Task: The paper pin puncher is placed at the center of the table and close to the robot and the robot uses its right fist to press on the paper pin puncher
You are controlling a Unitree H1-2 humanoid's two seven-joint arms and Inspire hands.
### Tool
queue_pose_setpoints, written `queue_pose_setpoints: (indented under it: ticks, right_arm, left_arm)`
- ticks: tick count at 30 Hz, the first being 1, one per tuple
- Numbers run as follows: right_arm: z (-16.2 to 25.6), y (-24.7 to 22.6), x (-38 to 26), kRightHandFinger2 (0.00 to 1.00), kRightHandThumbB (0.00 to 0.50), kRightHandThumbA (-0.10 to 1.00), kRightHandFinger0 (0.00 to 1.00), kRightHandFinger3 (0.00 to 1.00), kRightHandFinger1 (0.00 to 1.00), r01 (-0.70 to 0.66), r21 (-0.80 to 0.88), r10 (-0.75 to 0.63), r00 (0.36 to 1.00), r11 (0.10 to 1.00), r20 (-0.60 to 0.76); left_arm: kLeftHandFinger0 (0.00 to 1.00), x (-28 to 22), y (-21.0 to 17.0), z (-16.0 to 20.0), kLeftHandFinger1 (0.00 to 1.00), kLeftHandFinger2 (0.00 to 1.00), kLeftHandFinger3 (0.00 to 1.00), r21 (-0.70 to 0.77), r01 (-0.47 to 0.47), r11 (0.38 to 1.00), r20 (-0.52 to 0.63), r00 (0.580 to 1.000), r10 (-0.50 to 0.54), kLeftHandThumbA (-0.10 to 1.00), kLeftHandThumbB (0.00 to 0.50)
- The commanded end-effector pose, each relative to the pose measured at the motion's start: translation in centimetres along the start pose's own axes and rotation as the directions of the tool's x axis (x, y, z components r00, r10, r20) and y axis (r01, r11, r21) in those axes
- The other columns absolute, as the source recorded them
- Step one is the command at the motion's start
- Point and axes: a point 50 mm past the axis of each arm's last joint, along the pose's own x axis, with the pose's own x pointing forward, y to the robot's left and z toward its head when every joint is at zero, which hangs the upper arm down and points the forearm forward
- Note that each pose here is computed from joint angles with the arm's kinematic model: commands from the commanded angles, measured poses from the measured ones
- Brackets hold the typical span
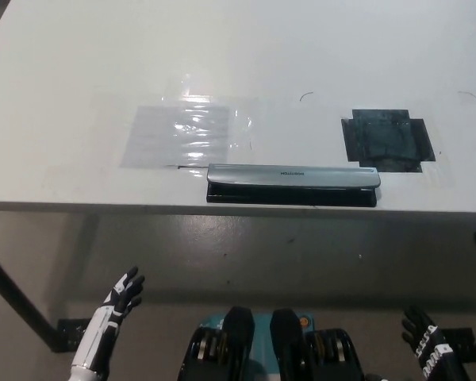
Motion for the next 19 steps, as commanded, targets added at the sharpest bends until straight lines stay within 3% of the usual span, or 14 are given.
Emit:
queue_pose_setpoints:
  ticks: [1,4,6,19]
  right_arm:
    - [0.42,-0.27,-0.53,1.00,0.363,1.00,1.00,1.00,1.00,-0.026,-0.058,0.030,0.997,0.998,0.067]
    - [0.25,-0.32,-0.69,1.00,0.387,1.00,1.00,1.00,1.00,-0.028,-0.052,0.030,0.999,0.998,0.042]
    - [0.25,-0.26,-0.67,1.00,0.365,1.00,1.00,1.00,1.00,-0.031,-0.041,0.033,0.999,0.999,0.043]
    - [0.47,-0.24,-0.36,1.00,0.385,1.00,1.00,1.00,1.00,-0.037,-0.061,0.040,0.998,0.997,0.038]
  left_arm:
    - [1.00,-0.70,-0.16,-0.23,1.00,1.00,1.00,0.007,0.018,1.000,0.025,1.000,-0.018,1.00,0.306]
    - [1.00,-0.76,-0.17,-0.35,1.00,1.00,1.00,0.010,0.018,1.000,0.019,1.000,-0.018,1.00,0.311]
    - [1.00,-0.69,-0.09,-0.30,1.00,1.00,1.00,0.010,0.016,1.000,0.023,1.000,-0.017,1.00,0.311]
    - [1.00,-0.41,0.09,-0.09,1.00,1.00,1.00,0.007,0.013,1.000,0.023,1.000,-0.013,1.00,0.307]
